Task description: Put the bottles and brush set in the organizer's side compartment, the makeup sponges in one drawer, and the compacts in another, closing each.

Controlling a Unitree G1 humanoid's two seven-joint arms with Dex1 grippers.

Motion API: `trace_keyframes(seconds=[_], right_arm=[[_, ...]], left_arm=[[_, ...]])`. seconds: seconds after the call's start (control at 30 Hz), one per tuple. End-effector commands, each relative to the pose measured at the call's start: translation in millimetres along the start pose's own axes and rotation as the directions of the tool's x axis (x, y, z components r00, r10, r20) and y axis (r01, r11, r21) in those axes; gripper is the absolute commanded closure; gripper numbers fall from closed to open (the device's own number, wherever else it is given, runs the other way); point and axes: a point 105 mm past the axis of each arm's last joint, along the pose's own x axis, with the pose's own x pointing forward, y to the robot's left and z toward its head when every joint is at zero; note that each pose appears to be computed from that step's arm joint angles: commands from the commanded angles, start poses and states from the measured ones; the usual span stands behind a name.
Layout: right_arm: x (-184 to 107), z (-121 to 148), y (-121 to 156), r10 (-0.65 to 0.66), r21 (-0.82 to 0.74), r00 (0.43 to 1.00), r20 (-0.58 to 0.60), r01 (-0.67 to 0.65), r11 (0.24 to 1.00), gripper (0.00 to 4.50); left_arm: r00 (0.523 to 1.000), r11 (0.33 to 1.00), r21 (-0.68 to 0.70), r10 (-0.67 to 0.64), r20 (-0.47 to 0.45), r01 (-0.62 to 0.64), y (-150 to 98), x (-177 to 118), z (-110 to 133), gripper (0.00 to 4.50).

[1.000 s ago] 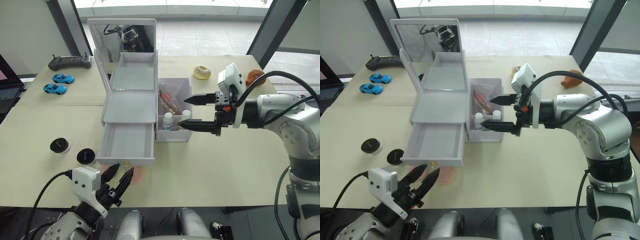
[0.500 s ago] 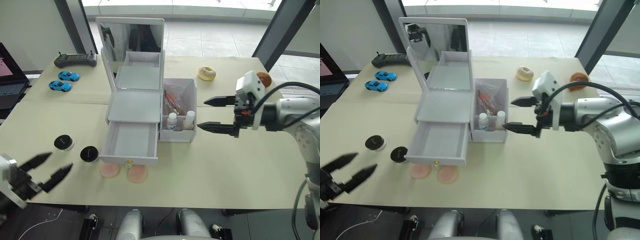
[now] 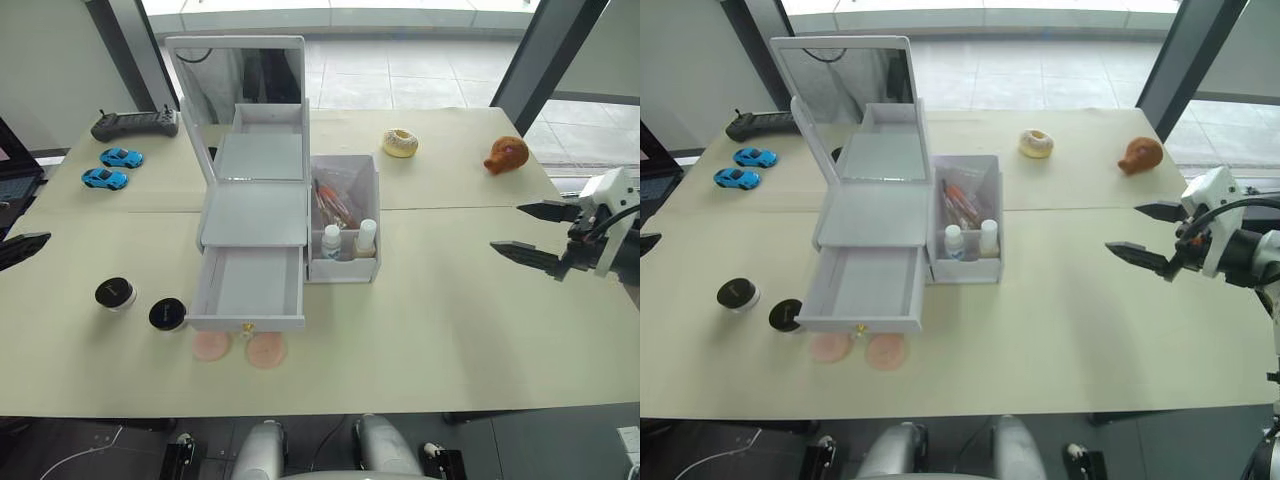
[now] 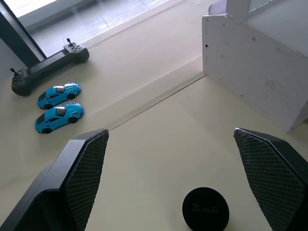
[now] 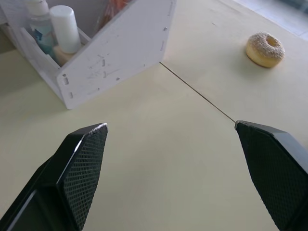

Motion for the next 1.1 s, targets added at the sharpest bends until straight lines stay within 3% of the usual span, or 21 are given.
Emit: trace_keyframes(seconds=[0.03,0.2,0.33,0.4,0.47,0.63,0.73,0.87,1.1], right_arm=[[-11,16,-1,-0.018,-0.057,0.998,0.056,0.021,0.998,0.0],[-1,42,16,0.056,-0.083,0.992,0.11,-0.047,0.995,0.0],[11,68,46,0.238,-0.05,0.962,0.136,-0.234,0.971,0.0],[16,95,80,0.442,-0.063,0.885,0.147,-0.437,0.897,0.0],[18,109,100,0.565,-0.09,0.816,0.123,-0.558,0.825,0.0],[28,119,115,0.659,-0.134,0.748,0.075,-0.647,0.75,0.0],[33,122,125,0.716,-0.15,0.696,0.045,-0.704,0.694,0.0],[35,120,130,0.735,-0.146,0.677,0.022,-0.725,0.673,0.0],[30,110,135,0.715,-0.111,0.699,0.002,-0.71,0.695,0.0]], left_arm=[[1.0,1.0,0.018,-0.014,0.009,0.014,3,2,3,0.02],[0.997,0.998,-0.052,-0.03,0.065,0.033,1,5,7,0.02],[0.992,0.992,-0.097,-0.069,0.105,0.079,-7,3,15,0.02],[0.985,0.983,-0.077,-0.159,0.072,0.164,-34,-11,1,0.02],[0.978,0.976,-0.067,-0.204,0.048,0.207,-59,-26,-11,0.02],[0.965,0.97,-0.015,-0.242,-0.1,0.242,-109,-46,-41,0.02],[0.947,0.95,-0.031,-0.311,-0.083,0.31,-153,-41,-37,0.02],[0.947,0.948,-0.023,-0.317,-0.046,0.316,-184,-27,-31,0.02],[0.916,0.907,-0.129,-0.402,0.015,0.4,-261,8,-34,0.02]])
